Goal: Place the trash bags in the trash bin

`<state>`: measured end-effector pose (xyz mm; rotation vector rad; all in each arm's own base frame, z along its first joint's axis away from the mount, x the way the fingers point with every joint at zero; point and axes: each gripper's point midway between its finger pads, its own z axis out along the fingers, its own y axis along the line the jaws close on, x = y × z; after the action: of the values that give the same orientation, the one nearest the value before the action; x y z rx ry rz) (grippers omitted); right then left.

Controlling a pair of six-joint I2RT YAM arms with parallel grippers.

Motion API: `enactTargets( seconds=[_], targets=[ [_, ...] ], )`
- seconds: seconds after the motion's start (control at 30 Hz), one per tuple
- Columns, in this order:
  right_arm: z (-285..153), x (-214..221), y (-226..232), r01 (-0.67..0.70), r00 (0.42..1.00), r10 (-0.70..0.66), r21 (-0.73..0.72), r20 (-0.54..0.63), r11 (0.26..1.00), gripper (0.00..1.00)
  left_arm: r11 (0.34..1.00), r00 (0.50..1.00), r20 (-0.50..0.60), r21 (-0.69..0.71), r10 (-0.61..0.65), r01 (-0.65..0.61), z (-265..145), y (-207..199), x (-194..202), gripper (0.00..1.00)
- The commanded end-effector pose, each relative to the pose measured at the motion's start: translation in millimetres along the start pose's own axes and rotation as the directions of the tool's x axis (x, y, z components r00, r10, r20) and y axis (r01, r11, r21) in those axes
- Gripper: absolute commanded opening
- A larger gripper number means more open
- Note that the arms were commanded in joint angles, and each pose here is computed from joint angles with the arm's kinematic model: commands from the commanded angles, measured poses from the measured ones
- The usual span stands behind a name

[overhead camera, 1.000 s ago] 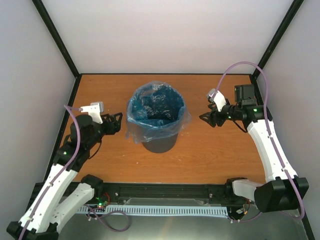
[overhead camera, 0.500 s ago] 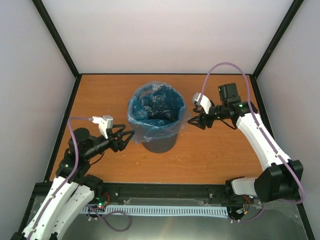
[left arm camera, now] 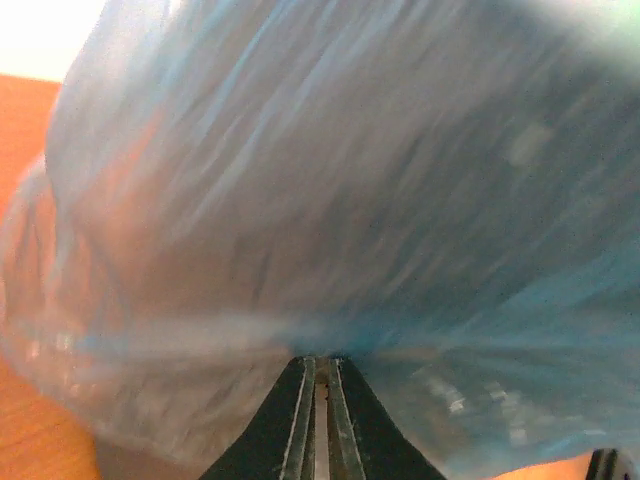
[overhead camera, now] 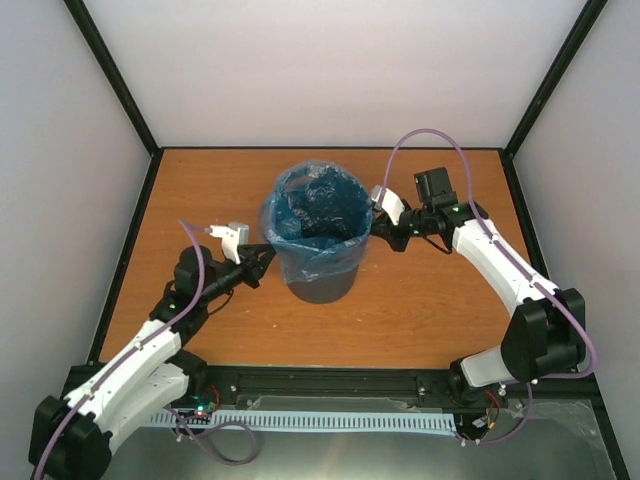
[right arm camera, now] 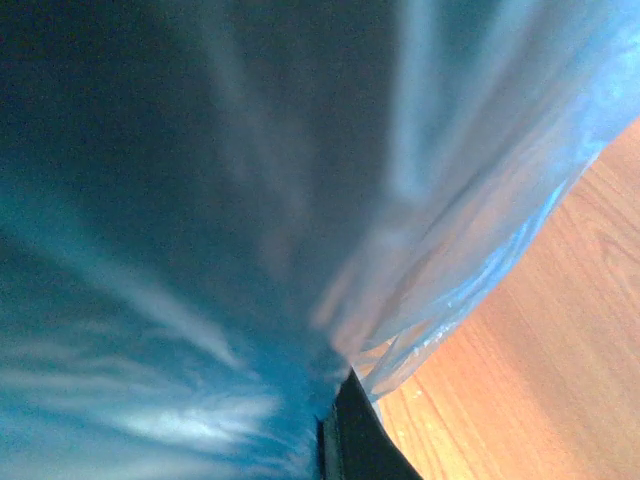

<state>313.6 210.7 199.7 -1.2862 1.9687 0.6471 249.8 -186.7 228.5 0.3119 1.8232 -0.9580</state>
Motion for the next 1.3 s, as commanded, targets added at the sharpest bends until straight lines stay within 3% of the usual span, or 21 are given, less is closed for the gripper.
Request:
enactTargets(
  seconds=[0.0, 0.3, 0.43, 0.47, 0.53, 0.6, 0.7, 0.87, 1.03, 1.27],
  targets=[
    [11, 11, -3, 0.008, 1.0, -0.008, 0.006, -0.017, 1.0, 0.03, 1.0, 0.998, 0.051, -0.008, -0.03, 0.03, 15, 7, 5, 0.05],
    [19, 25, -9, -0.022, 0.999, 0.023, 0.025, -0.04, 0.999, 0.03, 0.986, 0.994, -0.001, -0.132, -0.106, 0.105, 23, 41, 38, 0.01],
    [8, 24, -16, -0.046, 0.999, 0.047, 0.05, -0.027, 0.998, 0.03, 0.921, 0.977, 0.041, -0.326, -0.21, 0.212, 3, 72, 42, 0.03],
    [3, 23, -18, -0.051, 0.998, 0.053, 0.061, -0.02, 0.997, 0.03, 0.907, 0.971, 0.075, -0.346, -0.228, 0.239, -3, 76, 37, 0.1],
    [-6, 20, -24, -0.057, 0.998, 0.058, 0.082, -0.009, 0.995, 0.05, 0.879, 0.948, 0.145, -0.357, -0.282, 0.316, -16, 83, 26, 0.37],
    [-11, 18, -24, -0.056, 0.998, 0.056, 0.087, -0.006, 0.995, 0.06, 0.871, 0.921, 0.216, -0.312, -0.323, 0.379, -25, 86, 12, 0.59],
    [-14, 16, -20, -0.055, 0.998, 0.055, 0.075, -0.002, 0.996, 0.07, 0.913, 0.897, 0.266, -0.11, -0.354, 0.392, -24, 64, -7, 0.7],
    [-18, 13, -18, -0.056, 0.998, 0.056, 0.073, 0.003, 0.996, 0.09, 0.887, 0.861, 0.221, 0.172, -0.459, 0.428, -18, 33, -16, 0.76],
    [-21, 8, -16, -0.056, 0.998, 0.055, 0.074, 0.019, 0.996, 0.1, 0.851, 0.872, 0.176, 0.373, -0.456, 0.37, -19, 2, -25, 0.72],
    [-19, 5, -18, -0.07, 0.997, 0.069, 0.063, 0.019, 0.996, 0.11, 0.81, 0.862, 0.146, 0.445, -0.485, 0.381, -16, -4, -28, 0.35]
  ],
)
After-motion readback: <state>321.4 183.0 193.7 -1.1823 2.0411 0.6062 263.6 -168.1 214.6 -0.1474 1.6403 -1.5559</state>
